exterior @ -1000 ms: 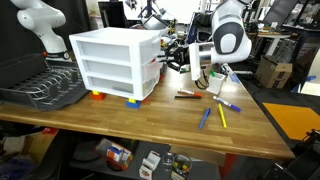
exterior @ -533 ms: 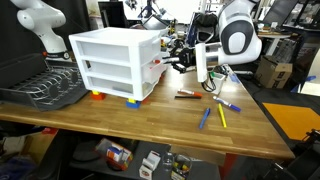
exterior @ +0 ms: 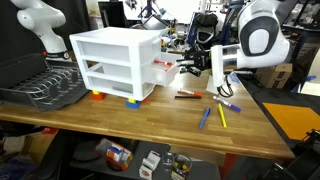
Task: Open the middle drawer
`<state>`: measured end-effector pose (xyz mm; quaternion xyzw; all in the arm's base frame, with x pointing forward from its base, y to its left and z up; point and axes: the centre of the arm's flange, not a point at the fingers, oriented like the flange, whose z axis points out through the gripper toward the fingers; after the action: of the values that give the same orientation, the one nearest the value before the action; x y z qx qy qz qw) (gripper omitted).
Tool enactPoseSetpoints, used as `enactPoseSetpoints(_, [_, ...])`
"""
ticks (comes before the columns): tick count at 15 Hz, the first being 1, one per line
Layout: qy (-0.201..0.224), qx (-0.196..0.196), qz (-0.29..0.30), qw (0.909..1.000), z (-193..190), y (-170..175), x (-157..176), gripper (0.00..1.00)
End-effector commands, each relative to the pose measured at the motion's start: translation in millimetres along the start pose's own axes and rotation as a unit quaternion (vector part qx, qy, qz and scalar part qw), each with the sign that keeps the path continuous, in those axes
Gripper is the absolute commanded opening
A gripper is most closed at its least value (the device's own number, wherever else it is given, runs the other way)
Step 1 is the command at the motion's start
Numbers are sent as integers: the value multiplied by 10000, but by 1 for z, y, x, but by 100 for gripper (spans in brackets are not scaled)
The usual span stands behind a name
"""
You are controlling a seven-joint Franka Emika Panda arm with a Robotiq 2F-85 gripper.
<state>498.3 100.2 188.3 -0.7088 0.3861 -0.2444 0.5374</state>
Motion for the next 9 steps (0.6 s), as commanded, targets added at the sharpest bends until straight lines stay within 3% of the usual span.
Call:
enactPoseSetpoints(1, [341,-301,180,9988,-40,10,-8,5])
enactPoseSetpoints(8, [536,-589,303,9964,-85,17,-9,5])
enactPoseSetpoints(9, [558,-604,323,9961,-86,17,-7,44])
